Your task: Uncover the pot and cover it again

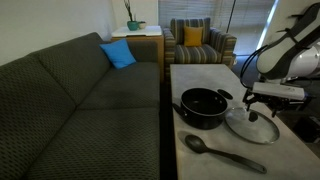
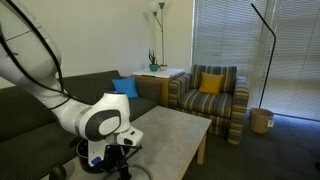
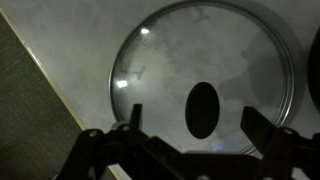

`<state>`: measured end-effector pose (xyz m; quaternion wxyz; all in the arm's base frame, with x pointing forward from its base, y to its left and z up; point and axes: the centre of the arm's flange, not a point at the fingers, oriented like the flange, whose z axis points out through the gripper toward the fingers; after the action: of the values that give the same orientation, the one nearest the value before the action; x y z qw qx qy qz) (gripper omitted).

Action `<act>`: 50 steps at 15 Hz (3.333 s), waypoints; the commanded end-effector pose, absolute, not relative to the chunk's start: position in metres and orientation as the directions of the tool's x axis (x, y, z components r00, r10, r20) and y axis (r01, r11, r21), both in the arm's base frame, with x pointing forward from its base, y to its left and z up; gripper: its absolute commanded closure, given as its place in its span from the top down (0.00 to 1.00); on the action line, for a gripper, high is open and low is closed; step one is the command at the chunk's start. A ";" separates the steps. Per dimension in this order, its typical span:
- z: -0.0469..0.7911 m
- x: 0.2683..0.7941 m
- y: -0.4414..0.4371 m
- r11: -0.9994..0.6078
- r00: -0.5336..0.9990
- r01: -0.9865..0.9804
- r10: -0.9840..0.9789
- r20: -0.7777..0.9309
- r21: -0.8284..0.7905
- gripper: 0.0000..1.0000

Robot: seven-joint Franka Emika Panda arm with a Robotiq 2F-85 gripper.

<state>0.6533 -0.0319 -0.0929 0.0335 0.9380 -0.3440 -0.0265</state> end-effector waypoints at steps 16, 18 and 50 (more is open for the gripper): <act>-0.138 0.682 -0.049 -0.681 0.682 -0.730 -0.731 0.010 0.057 0.60; -0.137 0.682 -0.048 -0.686 0.687 -0.726 -0.726 0.006 0.055 0.46; -0.166 0.708 -0.058 -0.775 0.765 -0.632 -0.626 -0.150 0.009 0.75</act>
<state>0.6640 -0.0499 -0.1218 -0.0059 0.9375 -0.3444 -0.0496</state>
